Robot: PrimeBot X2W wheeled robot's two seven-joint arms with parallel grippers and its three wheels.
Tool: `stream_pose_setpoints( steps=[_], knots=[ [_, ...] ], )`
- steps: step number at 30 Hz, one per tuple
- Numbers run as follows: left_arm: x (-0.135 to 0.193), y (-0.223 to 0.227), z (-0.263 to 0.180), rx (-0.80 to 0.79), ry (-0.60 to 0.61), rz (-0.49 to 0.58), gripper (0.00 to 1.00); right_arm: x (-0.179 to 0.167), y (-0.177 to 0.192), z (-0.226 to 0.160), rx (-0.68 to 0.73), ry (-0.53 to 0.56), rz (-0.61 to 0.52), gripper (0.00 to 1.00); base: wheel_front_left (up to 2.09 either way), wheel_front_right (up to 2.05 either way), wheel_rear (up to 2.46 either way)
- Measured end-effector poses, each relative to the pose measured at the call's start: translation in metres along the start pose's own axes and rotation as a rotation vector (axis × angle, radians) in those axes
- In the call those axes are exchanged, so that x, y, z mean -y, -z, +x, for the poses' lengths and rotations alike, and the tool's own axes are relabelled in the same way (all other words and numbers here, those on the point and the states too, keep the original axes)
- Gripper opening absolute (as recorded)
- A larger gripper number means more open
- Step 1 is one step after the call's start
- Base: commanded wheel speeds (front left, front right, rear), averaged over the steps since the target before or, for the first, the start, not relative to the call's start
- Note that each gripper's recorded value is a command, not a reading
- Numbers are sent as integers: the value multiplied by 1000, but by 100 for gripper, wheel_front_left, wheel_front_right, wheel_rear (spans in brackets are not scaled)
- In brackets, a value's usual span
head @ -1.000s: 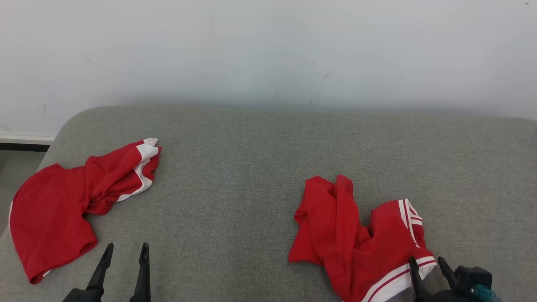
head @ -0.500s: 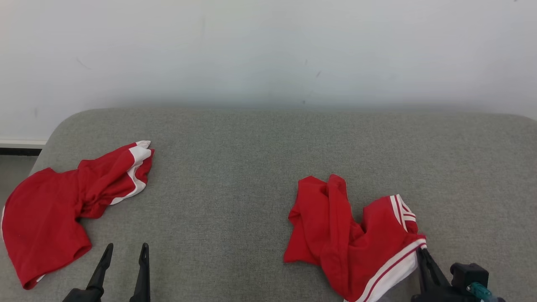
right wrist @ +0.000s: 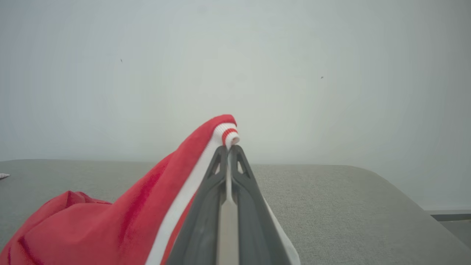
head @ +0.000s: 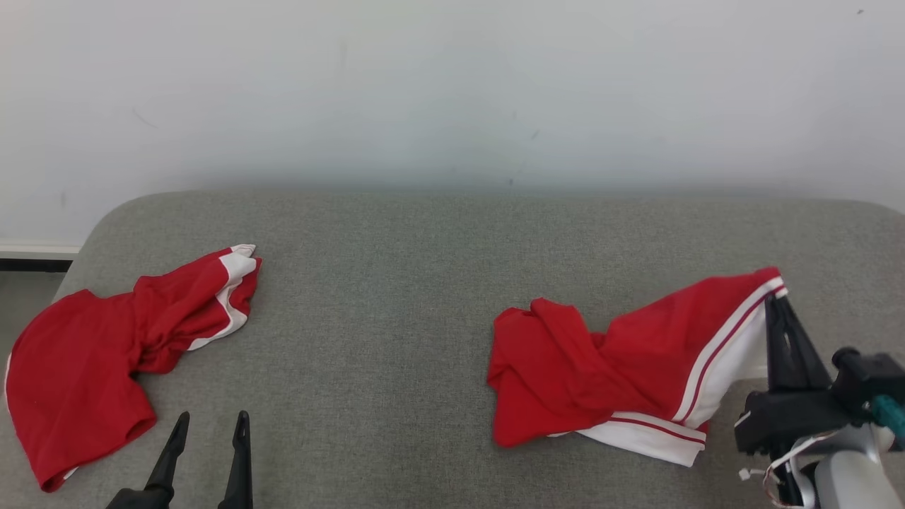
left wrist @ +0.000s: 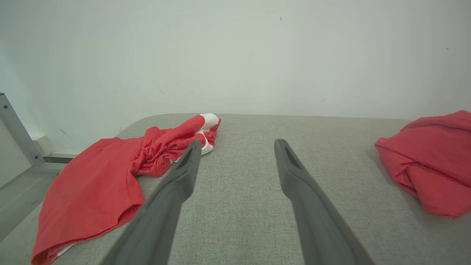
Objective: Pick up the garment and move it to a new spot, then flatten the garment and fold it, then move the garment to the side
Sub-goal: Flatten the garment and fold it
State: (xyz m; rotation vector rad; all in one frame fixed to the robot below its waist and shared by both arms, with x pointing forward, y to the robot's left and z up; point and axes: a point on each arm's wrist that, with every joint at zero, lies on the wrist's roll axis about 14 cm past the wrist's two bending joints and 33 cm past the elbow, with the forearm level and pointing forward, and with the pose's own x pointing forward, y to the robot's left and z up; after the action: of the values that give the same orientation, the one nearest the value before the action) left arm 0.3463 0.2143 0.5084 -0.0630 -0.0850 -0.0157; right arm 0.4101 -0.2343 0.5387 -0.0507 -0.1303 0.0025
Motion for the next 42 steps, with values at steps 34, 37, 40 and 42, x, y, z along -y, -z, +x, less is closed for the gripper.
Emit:
stream_pose_setpoints(
  steps=[34,37,40,42],
  knots=[
    [-14,1,-18,2,-68,-26,100,-189,-272,107,566,-473,-36,0,0,0,0],
    [-13,1,-17,2,-66,-27,100,-183,-252,112,514,-458,-36,0,0,0,0],
    [-10,1,-15,2,-59,-29,100,-160,-217,119,428,-406,-30,0,0,0,0],
    [-8,1,-13,2,-53,-32,100,-138,-189,120,363,-359,-27,0,0,0,0]
  ],
)
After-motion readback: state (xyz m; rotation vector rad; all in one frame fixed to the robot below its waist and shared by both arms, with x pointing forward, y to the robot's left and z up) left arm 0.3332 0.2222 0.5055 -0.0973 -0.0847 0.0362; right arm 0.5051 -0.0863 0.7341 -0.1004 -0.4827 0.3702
